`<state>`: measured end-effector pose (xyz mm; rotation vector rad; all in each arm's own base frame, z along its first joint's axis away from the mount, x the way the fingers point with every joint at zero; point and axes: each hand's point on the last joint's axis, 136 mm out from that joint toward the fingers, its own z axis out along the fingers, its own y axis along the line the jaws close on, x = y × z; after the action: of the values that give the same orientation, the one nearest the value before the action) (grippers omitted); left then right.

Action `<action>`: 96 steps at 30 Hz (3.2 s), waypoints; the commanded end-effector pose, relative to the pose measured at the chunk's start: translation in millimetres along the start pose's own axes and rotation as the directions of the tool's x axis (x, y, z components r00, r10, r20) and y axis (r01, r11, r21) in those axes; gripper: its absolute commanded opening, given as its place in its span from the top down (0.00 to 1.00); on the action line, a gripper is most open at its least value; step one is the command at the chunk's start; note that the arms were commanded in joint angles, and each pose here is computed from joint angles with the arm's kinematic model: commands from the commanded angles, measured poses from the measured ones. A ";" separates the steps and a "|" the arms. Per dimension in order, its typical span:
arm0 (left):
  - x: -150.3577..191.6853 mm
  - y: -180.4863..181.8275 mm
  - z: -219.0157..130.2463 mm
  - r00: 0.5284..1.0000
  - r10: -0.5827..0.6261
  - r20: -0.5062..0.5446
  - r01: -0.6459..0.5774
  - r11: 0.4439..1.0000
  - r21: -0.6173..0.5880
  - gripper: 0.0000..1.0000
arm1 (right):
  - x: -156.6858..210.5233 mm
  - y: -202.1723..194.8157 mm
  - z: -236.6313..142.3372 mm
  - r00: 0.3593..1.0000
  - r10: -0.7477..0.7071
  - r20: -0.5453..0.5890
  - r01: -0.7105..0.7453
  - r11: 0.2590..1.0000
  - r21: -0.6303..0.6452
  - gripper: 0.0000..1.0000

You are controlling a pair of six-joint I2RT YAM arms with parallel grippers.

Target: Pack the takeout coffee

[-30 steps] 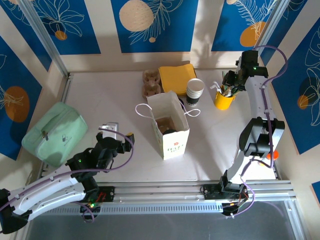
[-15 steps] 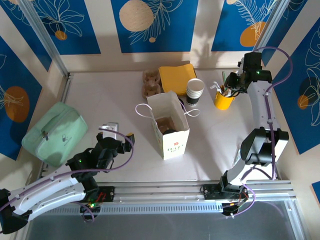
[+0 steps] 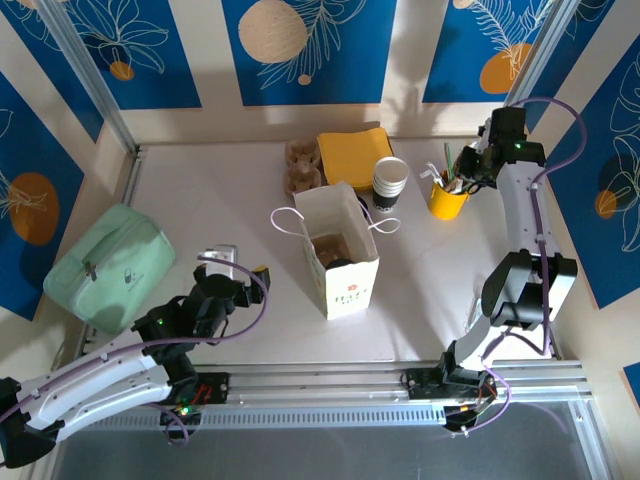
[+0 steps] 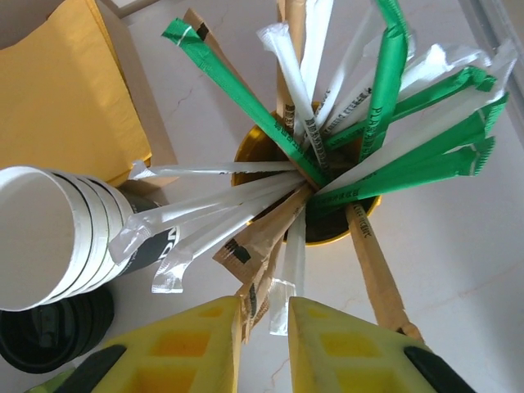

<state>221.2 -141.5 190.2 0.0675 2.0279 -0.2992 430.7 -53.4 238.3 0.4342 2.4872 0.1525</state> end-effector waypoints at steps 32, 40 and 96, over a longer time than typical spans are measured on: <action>-2.5 -1.4 1.1 1.000 -0.022 0.007 0.022 1.000 0.009 0.01 | -10.2 5.0 -61.5 0.996 -0.016 0.082 0.017 1.000 -0.018 0.98; -6.2 -3.5 1.3 1.000 -0.020 0.008 0.020 1.000 0.009 0.01 | -23.3 17.8 -113.8 0.983 -0.025 0.180 0.036 0.998 -0.059 0.98; -17.3 -15.8 -8.4 0.999 -0.039 -0.015 0.040 0.997 0.072 0.01 | 169.4 254.3 -229.7 0.892 -0.443 0.088 0.355 0.568 -0.742 1.00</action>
<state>219.0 -150.0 193.0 0.0805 2.0499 -0.3498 222.8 239.8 401.6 -0.5202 2.2575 1.1240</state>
